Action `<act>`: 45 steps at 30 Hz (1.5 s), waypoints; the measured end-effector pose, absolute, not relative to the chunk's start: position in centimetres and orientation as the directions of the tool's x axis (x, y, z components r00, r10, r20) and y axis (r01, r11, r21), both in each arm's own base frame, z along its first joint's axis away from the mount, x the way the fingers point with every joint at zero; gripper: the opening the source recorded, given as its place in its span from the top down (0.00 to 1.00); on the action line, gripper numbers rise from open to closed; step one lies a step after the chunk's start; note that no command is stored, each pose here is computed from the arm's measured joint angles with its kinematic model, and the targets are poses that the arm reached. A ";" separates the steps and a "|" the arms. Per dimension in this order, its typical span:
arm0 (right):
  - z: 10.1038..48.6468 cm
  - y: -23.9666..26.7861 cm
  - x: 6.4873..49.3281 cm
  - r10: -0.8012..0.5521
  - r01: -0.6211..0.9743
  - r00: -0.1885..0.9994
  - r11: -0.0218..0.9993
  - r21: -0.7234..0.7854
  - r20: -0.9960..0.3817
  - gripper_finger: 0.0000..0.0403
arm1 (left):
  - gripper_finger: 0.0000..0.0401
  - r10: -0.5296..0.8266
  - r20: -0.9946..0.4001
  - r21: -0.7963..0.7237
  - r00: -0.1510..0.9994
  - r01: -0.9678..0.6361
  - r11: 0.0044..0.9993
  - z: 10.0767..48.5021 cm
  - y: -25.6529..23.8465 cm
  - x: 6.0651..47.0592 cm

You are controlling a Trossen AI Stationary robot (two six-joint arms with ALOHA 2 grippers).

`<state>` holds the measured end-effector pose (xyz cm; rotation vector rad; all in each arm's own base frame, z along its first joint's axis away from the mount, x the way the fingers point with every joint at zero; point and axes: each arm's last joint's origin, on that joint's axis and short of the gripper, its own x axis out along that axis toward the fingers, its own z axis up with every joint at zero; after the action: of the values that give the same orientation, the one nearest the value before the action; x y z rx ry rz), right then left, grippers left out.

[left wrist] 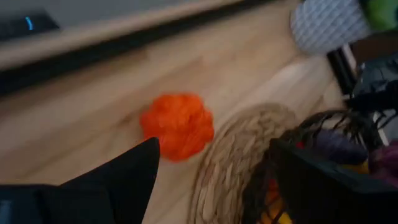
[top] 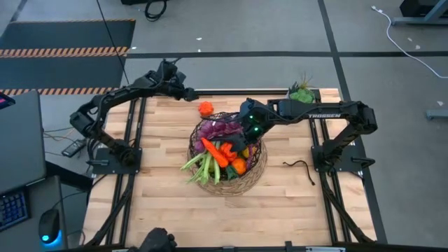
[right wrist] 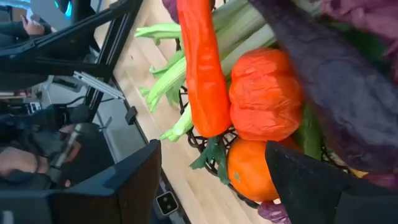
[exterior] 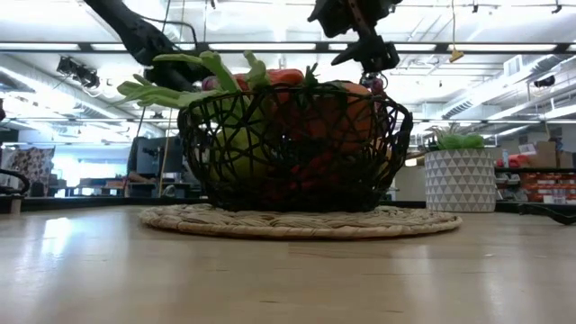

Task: Build produce basket
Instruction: Put the orange squash into the black basket

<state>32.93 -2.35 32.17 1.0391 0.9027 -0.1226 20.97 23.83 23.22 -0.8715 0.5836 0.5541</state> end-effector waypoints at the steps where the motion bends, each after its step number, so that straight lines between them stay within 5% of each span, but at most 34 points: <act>1: 32.2 -2.5 32.9 0.309 0.487 0.649 0.533 0.692 -0.695 0.28 | 0.22 0.178 -0.682 -0.549 0.710 -0.657 0.517 22.7 23.9 21.0; 4: 32.2 -2.8 32.9 0.314 0.490 0.650 0.523 0.697 -0.692 0.28 | 0.21 0.119 -0.701 -0.559 0.703 -0.646 0.520 21.4 23.9 21.6; 7: 32.2 -3.0 32.8 0.333 0.491 0.643 0.511 0.705 -0.690 0.28 | 0.21 0.123 -0.689 -0.502 0.714 -0.593 0.630 21.2 23.8 22.3; 11: 32.0 -2.9 32.6 0.358 0.502 0.622 0.500 0.706 -0.696 0.28 | 0.21 0.189 -0.698 -0.263 0.691 -0.492 0.830 22.1 23.4 23.3; 14: 31.9 -2.8 32.4 0.379 0.510 0.602 0.495 0.704 -0.703 0.28 | 0.21 0.229 -0.738 -0.114 0.635 -0.451 0.885 22.8 23.1 23.7; 22: 31.9 -2.4 32.4 0.390 0.508 0.595 0.494 0.705 -0.703 0.28 | 0.21 0.093 -0.891 -0.135 0.444 -0.455 0.880 21.9 24.5 25.4; 35: 31.9 -2.6 32.4 0.404 0.509 0.594 0.480 0.714 -0.695 0.28 | 0.23 0.181 -0.843 -0.076 0.507 -0.446 0.892 24.6 25.8 27.5; 45: 31.9 -2.8 32.4 0.400 0.514 0.596 0.475 0.714 -0.696 0.28 | 0.23 0.058 -0.914 -0.114 0.401 -0.392 0.913 21.5 25.6 27.7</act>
<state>32.36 -2.80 31.93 1.1235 0.9845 -0.0855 27.67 25.64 21.55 -0.3357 1.1280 0.2913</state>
